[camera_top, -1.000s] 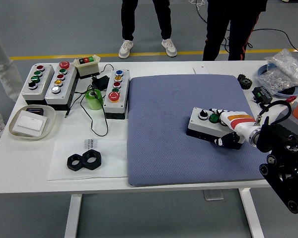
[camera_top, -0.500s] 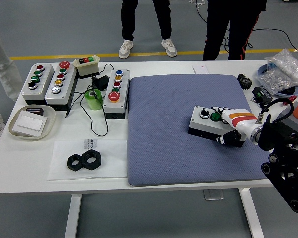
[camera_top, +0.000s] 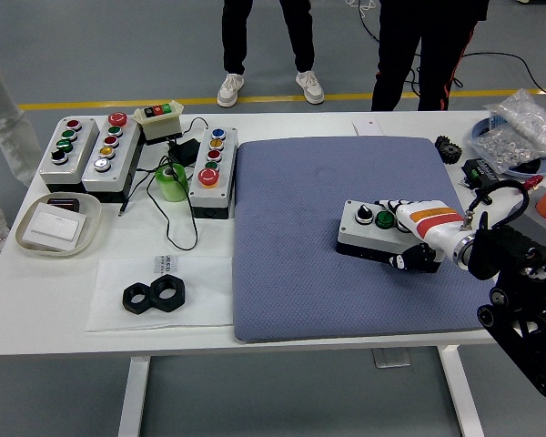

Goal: Pick up the button,place it on the desk,press the button,press the button

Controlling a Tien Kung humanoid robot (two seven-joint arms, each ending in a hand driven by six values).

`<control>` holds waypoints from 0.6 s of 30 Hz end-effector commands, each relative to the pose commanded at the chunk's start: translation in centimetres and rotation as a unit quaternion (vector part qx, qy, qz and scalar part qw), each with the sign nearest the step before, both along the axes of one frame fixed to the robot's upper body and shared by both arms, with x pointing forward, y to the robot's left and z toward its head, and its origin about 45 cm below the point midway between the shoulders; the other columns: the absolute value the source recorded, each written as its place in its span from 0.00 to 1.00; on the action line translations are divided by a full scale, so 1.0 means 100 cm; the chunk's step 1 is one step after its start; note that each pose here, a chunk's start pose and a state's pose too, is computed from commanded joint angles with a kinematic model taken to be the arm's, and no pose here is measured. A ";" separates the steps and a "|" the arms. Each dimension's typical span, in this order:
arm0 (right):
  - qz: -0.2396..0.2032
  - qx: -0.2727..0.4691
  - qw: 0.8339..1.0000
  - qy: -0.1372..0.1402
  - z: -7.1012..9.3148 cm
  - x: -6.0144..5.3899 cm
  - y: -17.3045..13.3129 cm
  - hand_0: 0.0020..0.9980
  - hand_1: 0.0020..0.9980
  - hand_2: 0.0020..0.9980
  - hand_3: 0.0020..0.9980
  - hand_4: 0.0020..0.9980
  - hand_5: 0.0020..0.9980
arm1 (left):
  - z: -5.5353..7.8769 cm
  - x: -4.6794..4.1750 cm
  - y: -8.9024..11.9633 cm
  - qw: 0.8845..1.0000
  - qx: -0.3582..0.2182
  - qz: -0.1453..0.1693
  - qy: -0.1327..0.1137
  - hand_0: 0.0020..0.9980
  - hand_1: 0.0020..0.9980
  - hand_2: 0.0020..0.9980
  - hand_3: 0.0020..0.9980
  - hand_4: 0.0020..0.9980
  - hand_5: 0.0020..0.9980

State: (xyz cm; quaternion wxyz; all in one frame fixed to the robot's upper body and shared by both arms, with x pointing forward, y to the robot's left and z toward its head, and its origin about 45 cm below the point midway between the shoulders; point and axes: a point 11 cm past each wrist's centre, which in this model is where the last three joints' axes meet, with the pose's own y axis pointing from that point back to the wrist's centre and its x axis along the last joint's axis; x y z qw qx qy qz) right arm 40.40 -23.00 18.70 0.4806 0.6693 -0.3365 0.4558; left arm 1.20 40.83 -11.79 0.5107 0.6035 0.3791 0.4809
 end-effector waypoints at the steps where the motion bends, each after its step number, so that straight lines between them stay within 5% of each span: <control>1: 0.004 -0.001 1.000 -0.001 0.001 -0.001 0.001 0.36 0.35 0.36 0.55 0.41 0.00 | 0.000 0.0003 0.000 1.000 0.000 0.000 0.000 0.74 0.91 0.99 0.95 0.61 1.00; 18: 0.092 -0.033 0.995 0.013 -0.006 -0.030 0.029 0.35 0.35 0.35 0.55 0.42 0.00 | 0.000 0.0020 0.001 1.000 0.000 0.002 -0.003 0.74 0.91 0.99 0.95 0.61 1.00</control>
